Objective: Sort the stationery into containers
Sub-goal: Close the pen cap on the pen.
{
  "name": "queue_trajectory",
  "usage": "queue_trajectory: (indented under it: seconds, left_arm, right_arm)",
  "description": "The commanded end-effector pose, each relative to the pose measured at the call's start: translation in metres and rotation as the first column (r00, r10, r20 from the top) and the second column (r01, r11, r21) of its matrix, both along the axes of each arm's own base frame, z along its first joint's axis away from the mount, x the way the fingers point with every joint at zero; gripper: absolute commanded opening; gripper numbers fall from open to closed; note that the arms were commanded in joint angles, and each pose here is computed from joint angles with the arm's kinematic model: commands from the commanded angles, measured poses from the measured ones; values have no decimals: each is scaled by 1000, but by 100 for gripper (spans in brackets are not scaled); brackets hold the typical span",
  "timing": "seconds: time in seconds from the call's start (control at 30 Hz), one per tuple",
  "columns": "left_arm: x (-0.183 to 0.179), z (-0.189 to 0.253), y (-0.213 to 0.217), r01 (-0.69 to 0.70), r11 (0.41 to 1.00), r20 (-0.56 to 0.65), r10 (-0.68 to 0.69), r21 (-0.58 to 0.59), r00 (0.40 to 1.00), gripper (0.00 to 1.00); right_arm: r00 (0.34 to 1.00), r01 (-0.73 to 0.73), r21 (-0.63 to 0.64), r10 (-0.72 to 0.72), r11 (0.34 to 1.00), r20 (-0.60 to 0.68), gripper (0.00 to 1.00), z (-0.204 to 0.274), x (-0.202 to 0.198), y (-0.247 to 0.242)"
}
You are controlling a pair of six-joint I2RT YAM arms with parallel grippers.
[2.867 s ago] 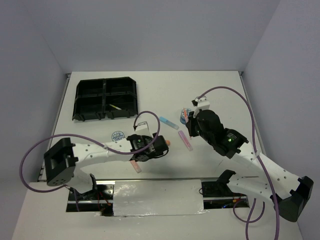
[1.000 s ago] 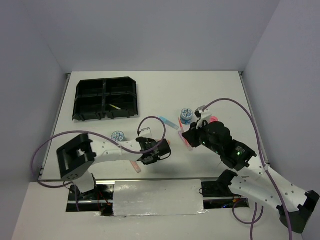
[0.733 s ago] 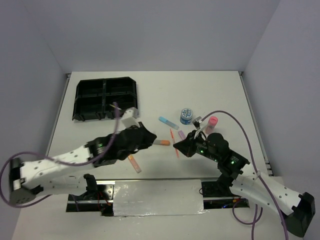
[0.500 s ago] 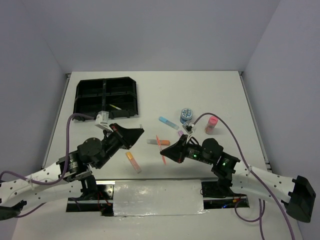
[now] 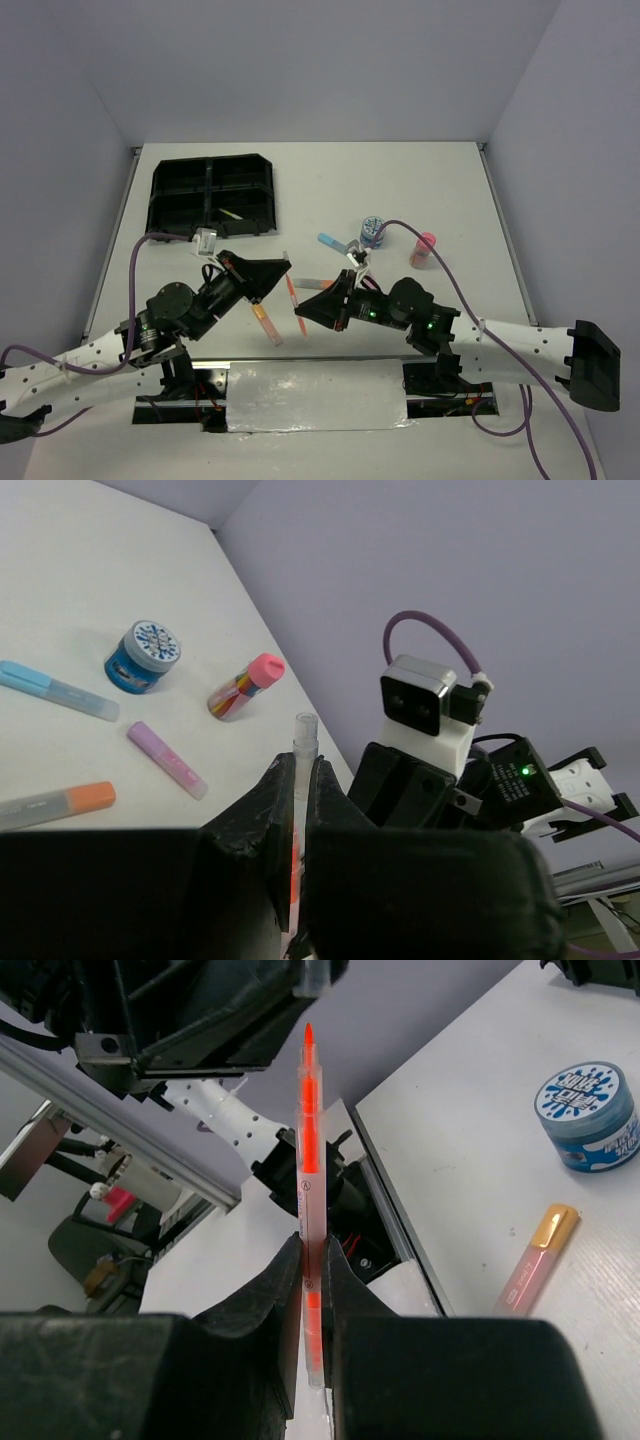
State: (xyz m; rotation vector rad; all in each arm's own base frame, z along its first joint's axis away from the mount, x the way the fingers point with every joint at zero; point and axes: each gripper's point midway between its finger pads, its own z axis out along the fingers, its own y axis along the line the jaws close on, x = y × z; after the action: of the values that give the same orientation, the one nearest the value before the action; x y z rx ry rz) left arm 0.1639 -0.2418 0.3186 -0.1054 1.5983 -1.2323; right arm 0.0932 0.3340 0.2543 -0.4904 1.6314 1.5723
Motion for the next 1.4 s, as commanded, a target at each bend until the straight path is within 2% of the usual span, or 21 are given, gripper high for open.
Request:
queue_trajectory:
  seconds: [0.0, 0.5, 0.8, 1.37]
  left_arm:
    - [-5, 25, 0, 28, 996, 61, -23, -80, 998, 0]
    - [-2, 22, 4, 2, 999, 61, 1, -54, 998, 0]
    - [1, 19, 2, -5, 999, 59, 8, -38, 998, 0]
    - [-11, 10, -16, 97, 995, 104, -96, -6, 990, 0]
  right_arm:
    - [999, 6, 107, -12, 994, 52, 0, 40, 0, 3]
    - [996, 73, 92, -76, 993, 36, 0, 38, 8, -3]
    - [997, 52, 89, -56, 995, 45, 0, 41, 6, 1]
    - [991, 115, 89, -120, 989, 51, 0, 54, 17, -2]
